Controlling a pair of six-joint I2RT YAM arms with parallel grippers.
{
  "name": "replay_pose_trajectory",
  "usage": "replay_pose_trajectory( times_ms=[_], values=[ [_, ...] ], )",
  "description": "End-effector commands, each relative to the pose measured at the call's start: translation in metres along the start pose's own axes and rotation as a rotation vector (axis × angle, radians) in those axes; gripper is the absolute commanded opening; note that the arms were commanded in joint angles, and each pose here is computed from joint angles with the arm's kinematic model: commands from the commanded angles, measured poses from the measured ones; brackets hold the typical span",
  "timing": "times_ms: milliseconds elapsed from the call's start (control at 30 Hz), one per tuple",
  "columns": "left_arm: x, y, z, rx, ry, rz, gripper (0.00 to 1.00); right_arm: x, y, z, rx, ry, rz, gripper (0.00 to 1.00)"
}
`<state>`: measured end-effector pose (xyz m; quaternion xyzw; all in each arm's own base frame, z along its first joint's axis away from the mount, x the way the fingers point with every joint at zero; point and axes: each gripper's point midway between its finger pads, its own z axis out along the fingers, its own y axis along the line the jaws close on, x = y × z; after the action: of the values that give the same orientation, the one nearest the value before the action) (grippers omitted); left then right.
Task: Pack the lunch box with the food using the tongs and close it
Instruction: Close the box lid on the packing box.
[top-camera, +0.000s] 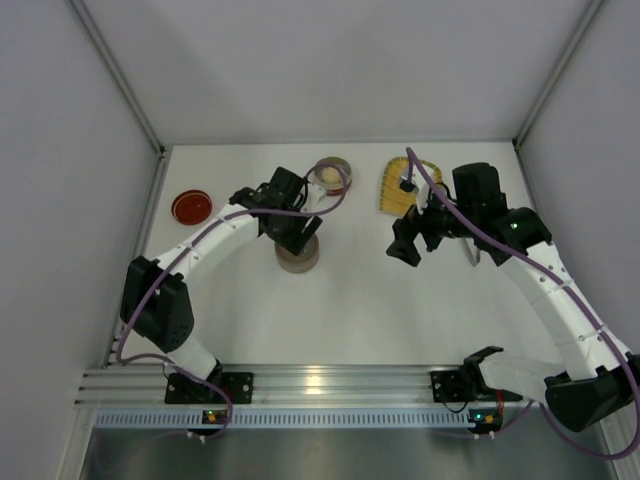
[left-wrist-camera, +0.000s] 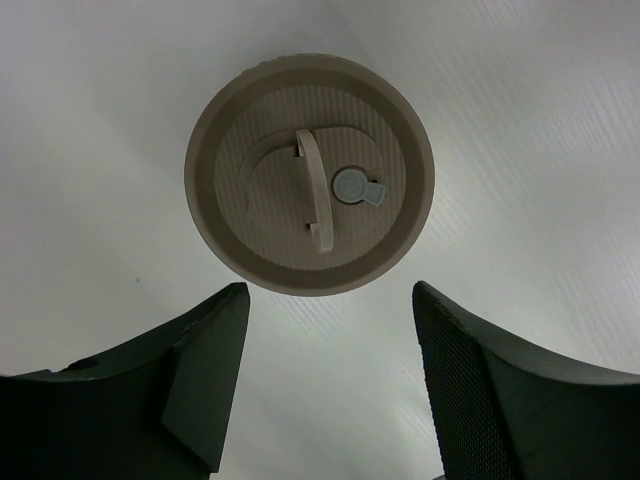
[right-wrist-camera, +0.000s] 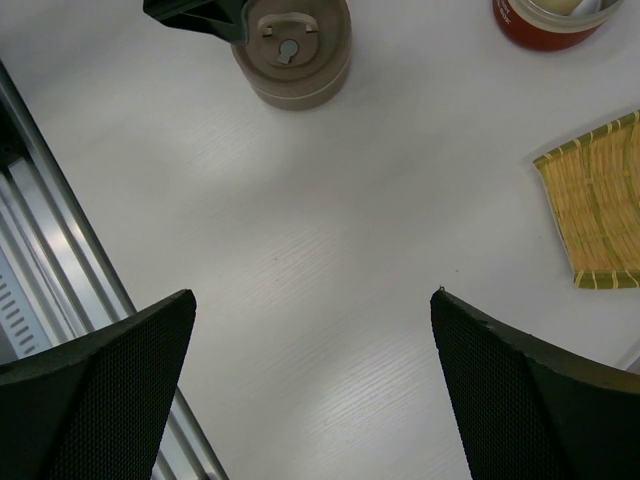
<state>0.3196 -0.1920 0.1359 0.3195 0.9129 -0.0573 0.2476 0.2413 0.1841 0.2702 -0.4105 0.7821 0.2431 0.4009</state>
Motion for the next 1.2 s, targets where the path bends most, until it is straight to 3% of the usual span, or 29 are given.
replay_pose_trajectory(
  times_ms=[0, 733, 900, 1100, 1133, 1167],
  values=[
    [-0.018, 0.006, 0.007, -0.032, -0.044, -0.013, 0.71, -0.017, -0.007, -0.005, 0.026, -0.073, -0.034, 0.99],
    [-0.028, 0.008, 0.048, -0.046, 0.018, -0.039, 0.45, -0.018, -0.008, -0.007, 0.035, -0.085, -0.033, 0.99],
    [-0.02, 0.006, 0.052, -0.037, 0.05, -0.043, 0.36, -0.018, -0.008, -0.008, 0.037, -0.085, -0.036, 0.99],
    [-0.017, 0.007, 0.048, -0.05, 0.058, -0.047, 0.32, -0.019, -0.009, -0.009, 0.04, -0.087, -0.038, 0.99],
    [-0.016, 0.008, 0.047, -0.051, 0.06, -0.048, 0.3, -0.02, -0.009, -0.009, 0.039, -0.088, -0.038, 0.99],
    [-0.017, 0.007, 0.046, -0.051, 0.06, -0.047, 0.21, -0.019, -0.009, -0.009, 0.04, -0.087, -0.036, 0.99]
  ],
)
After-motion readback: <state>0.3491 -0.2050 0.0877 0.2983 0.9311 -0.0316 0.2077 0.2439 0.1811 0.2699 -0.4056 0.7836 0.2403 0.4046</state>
